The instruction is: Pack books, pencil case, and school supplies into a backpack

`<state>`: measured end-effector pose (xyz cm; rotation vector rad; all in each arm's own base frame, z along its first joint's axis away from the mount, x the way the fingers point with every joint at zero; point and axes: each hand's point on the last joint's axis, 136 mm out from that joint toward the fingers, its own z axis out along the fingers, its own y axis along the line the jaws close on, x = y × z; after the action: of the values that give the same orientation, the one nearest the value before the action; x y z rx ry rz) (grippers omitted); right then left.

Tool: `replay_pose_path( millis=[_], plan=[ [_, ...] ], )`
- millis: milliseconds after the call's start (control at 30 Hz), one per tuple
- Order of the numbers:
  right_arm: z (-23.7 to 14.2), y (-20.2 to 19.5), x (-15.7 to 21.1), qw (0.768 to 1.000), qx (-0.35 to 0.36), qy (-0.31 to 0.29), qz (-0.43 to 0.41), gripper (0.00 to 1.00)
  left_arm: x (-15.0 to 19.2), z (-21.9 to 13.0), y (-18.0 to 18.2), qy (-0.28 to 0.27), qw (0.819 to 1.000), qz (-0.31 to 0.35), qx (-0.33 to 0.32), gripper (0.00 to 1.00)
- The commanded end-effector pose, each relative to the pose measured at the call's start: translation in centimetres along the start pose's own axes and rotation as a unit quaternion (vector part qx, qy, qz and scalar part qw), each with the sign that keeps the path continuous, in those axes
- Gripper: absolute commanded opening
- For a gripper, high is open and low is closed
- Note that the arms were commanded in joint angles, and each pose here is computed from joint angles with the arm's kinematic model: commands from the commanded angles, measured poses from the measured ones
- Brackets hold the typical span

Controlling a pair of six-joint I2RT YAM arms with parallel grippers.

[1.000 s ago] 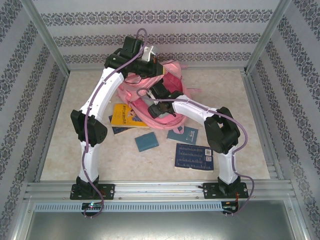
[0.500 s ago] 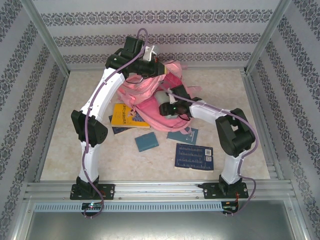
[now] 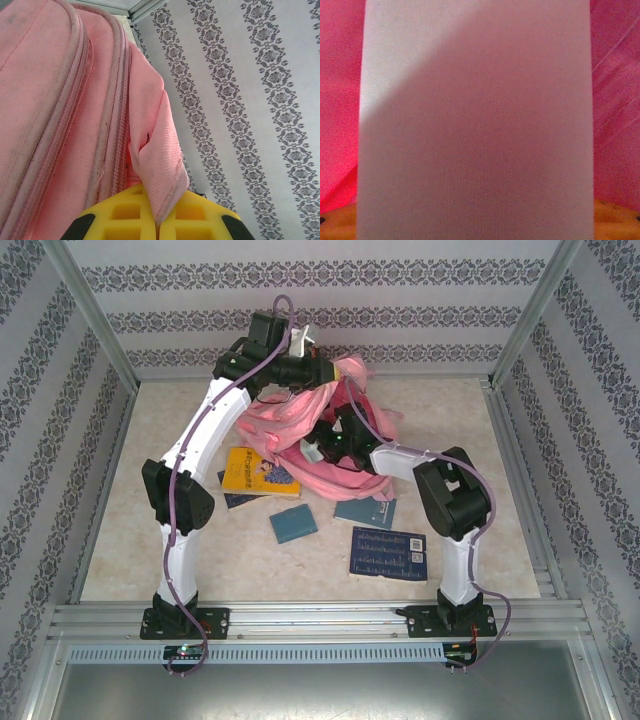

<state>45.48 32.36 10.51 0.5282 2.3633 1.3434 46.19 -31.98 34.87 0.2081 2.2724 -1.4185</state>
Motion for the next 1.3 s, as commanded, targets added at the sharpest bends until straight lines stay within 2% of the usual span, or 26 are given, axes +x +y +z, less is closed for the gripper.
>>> replay_pose_path(
  millis=[0,200,433,500,567,933,1267],
  plan=[
    [1.3,2.3,-1.7,0.995,-0.043,-0.047,0.071,0.57,-1.4,-3.6,-9.9,-0.048,0.988,0.086,0.115,0.0],
    [3.6,4.7,-2.7,0.988,-0.099,-0.067,0.096,0.62,-1.2,-3.1,-10.7,-0.043,0.987,0.087,0.125,0.0],
    [5.9,6.7,-3.0,0.983,-0.122,-0.063,0.122,0.69,-0.7,-2.1,-11.0,-0.033,0.987,0.083,0.131,0.0],
    [6.6,7.8,-2.4,0.986,-0.125,-0.046,0.105,0.8,-0.8,-2.0,-10.9,-0.033,0.987,0.085,0.129,0.0],
    [6.9,7.9,-1.7,0.988,-0.115,-0.037,0.092,0.97,-0.7,-1.9,-10.4,-0.031,0.989,0.085,0.12,0.0],
    [3.0,3.0,-1.6,0.993,-0.04,-0.08,0.075,0.98,-1.7,-2.3,-7.7,-0.042,0.992,0.086,0.078,0.0],
    [-0.7,2.3,-2.2,0.993,-0.039,-0.098,0.055,0.98,-1.5,-1.4,-5.4,-0.034,0.995,0.081,0.05,0.0]
  ],
)
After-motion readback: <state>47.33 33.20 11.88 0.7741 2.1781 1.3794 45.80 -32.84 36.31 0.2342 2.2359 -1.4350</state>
